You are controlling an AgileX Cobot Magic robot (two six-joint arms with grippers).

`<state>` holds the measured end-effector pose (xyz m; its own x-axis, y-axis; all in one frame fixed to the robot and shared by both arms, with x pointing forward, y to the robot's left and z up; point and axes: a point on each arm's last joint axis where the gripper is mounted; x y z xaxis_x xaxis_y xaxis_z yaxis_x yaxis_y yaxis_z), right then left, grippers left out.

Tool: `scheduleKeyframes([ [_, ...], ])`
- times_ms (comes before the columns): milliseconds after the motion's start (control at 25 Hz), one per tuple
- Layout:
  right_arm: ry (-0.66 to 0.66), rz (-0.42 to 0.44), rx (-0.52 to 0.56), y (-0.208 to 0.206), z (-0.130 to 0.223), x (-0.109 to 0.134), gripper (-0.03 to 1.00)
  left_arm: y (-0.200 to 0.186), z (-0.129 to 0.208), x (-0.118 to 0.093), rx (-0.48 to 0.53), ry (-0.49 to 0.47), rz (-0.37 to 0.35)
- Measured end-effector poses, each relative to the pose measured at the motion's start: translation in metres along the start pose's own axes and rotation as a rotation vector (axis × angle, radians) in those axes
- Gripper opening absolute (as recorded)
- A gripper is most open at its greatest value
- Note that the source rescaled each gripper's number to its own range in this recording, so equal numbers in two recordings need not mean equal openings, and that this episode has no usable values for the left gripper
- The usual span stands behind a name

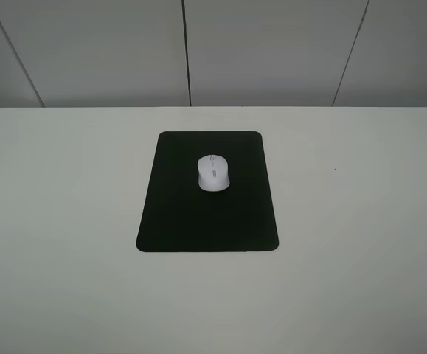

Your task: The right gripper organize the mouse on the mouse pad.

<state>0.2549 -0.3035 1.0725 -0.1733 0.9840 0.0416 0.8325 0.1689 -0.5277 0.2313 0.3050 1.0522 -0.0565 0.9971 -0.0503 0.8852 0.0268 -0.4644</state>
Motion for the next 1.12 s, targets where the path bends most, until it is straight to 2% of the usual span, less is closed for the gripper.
scheduleKeyframes([
  [320, -0.07, -0.041, -0.099, -0.011, 0.024, -0.001, 0.45, 0.0, 0.0, 0.0, 0.0, 0.0, 0.0],
  [920, -0.079, -0.048, -0.1, -0.011, 0.025, 0.0, 0.45, 0.0, 0.0, 0.0, 0.0, 0.0, 0.0],
  [1120, -0.075, 0.013, -0.097, -0.01, 0.026, 0.001, 0.45, 0.0, 0.0, 0.0, 0.0, 0.0, 0.0],
])
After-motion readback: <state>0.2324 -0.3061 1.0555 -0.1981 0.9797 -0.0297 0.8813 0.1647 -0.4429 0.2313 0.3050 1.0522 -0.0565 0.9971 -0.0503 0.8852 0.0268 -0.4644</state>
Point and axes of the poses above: a point on each arm's last joint axis where the gripper is mounted, y pointing out along that axis toward the gripper, x along the wrist's bending axis when the last joint is at zero, z = x × y, and after that the axes turned 3 degrees about -y, right-handed
